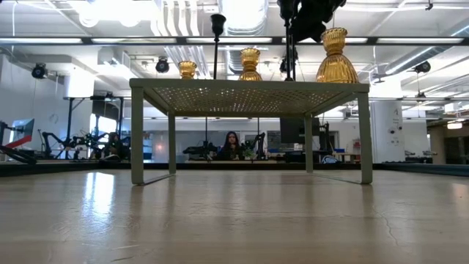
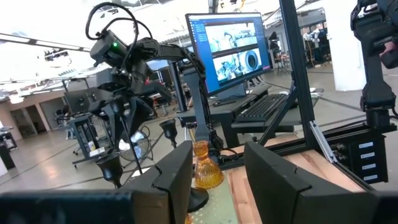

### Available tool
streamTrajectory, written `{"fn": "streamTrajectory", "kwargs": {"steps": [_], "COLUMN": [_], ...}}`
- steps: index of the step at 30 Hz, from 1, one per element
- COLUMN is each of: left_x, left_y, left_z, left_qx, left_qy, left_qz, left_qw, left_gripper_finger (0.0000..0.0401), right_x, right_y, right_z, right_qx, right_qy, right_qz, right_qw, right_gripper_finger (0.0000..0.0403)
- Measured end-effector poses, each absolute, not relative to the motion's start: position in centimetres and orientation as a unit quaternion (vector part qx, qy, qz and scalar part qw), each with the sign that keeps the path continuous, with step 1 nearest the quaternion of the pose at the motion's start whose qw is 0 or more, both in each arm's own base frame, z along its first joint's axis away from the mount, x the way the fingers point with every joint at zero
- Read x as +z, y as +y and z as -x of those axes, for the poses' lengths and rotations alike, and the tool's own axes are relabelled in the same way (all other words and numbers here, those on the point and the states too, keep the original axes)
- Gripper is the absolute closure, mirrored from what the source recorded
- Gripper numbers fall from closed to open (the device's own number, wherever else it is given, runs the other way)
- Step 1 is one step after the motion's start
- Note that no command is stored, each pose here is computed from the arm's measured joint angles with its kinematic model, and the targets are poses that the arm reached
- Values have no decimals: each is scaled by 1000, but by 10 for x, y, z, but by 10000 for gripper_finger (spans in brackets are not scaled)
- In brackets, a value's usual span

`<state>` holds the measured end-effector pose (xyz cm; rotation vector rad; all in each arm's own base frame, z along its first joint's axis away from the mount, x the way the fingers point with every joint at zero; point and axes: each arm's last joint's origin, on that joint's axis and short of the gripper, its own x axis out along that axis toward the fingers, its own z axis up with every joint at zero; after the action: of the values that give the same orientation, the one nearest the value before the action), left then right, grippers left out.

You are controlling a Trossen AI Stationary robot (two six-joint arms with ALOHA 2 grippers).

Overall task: Pick & Place candle stick holders
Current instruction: Put the black candle holder on the shelf

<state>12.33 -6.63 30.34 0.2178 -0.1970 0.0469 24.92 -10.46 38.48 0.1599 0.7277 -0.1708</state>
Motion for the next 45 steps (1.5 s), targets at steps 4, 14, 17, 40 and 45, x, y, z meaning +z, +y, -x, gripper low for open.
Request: {"fn": "streamTrajectory", "kwargs": {"steps": [4, 14, 17, 40, 45], "left_x": [303, 304, 303, 302, 300], "left_y": [-66, -66, -66, -65, -64], "left_z": [-123, -122, -122, -122, -120], "left_qx": [23, 24, 22, 19, 18], "left_qy": [-98, -100, -95, -90, -81], "left_qz": [-108, -108, -109, -114, -119], "left_qw": [989, 989, 989, 989, 989], "left_gripper_finger": [252, 252, 252, 252, 252], "right_x": [382, 399, 404, 271, 253], "right_y": [-102, -85, -74, -35, -36], "right_z": [-244, -206, -184, -117, -115], "right_qx": [-81, -81, -74, 17, -7], "right_qy": [377, 382, 372, 104, 80], "right_qz": [-86, -87, -86, -161, -126], "right_qw": [919, 917, 921, 981, 989], "right_gripper_finger": [216, 213, 223, 395, 395]}}
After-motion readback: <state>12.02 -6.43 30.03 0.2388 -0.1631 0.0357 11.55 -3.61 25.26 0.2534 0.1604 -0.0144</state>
